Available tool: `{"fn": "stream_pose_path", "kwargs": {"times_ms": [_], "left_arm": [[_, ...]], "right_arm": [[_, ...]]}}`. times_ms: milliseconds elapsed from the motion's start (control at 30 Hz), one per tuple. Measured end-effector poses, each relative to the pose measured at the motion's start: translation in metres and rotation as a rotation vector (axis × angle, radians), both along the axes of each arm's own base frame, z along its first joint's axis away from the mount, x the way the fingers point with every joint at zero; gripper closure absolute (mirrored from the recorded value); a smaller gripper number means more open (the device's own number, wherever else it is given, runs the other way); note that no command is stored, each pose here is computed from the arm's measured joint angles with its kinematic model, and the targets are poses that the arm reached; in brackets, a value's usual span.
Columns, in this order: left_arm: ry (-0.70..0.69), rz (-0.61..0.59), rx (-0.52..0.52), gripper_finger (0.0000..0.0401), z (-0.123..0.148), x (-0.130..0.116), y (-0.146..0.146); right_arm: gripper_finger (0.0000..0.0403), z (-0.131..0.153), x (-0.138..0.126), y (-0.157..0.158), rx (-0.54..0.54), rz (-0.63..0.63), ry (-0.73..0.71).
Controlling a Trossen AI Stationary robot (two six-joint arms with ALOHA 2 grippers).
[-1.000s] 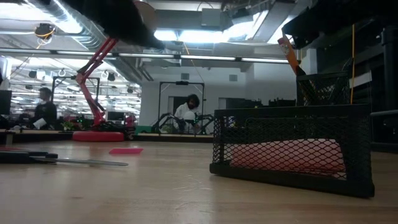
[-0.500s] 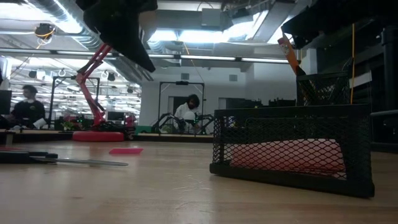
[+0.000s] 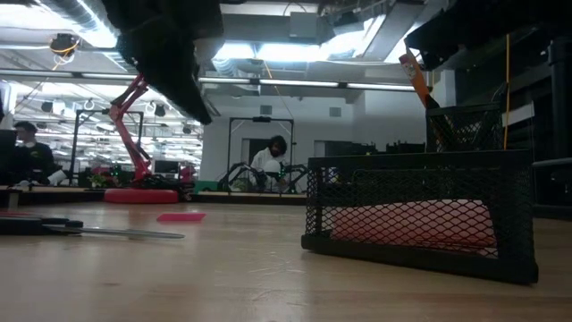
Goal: Pick and place office supplies into organizer
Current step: Put the pink eraser into the desk organizer
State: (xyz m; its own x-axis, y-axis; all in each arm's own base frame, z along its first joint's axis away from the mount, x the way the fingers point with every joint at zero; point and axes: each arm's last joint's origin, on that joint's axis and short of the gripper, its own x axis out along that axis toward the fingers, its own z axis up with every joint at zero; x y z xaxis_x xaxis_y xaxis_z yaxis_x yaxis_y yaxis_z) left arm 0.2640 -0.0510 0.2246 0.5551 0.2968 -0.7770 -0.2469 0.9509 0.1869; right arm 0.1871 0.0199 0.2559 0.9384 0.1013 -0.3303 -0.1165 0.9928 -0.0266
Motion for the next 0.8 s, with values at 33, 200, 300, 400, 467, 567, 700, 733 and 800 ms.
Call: {"fn": "stream_pose_path", "kwargs": {"times_ms": [33,200,300,400,467,567,700,733,800], "left_arm": [[0.010,-0.011,-0.008,0.0267,-0.002,0.000,-0.001],[0.039,-0.042,-0.021,0.0249,-0.008,0.001,-0.010],[0.048,-0.032,-0.034,0.0238,-0.013,0.002,-0.015],[0.068,0.006,-0.072,0.0227,-0.022,0.004,-0.019],[0.093,0.029,-0.097,0.0222,-0.030,0.007,-0.021],[0.143,0.049,-0.094,0.0219,-0.046,0.013,-0.022],[0.208,0.073,-0.147,0.0218,-0.065,0.019,-0.021],[0.218,0.091,-0.157,0.0218,-0.069,0.020,-0.019],[0.238,0.129,-0.164,0.0218,-0.076,0.022,-0.016]], "right_arm": [[0.0369,0.000,0.000,0.000,0.002,-0.001,0.001],[0.0369,0.000,0.000,0.000,0.023,-0.008,0.007],[0.0369,0.000,0.000,0.000,0.022,-0.008,0.007],[0.0369,-0.001,0.000,0.000,0.022,-0.008,0.007],[0.0369,0.000,0.000,0.000,0.021,-0.008,0.007],[0.0369,0.000,0.000,0.000,0.022,-0.008,0.007],[0.0369,0.000,0.000,0.000,0.022,-0.008,0.007],[0.0369,0.000,0.000,0.000,0.022,-0.008,0.007],[0.0369,0.000,0.000,0.000,0.022,-0.008,0.007]]}}
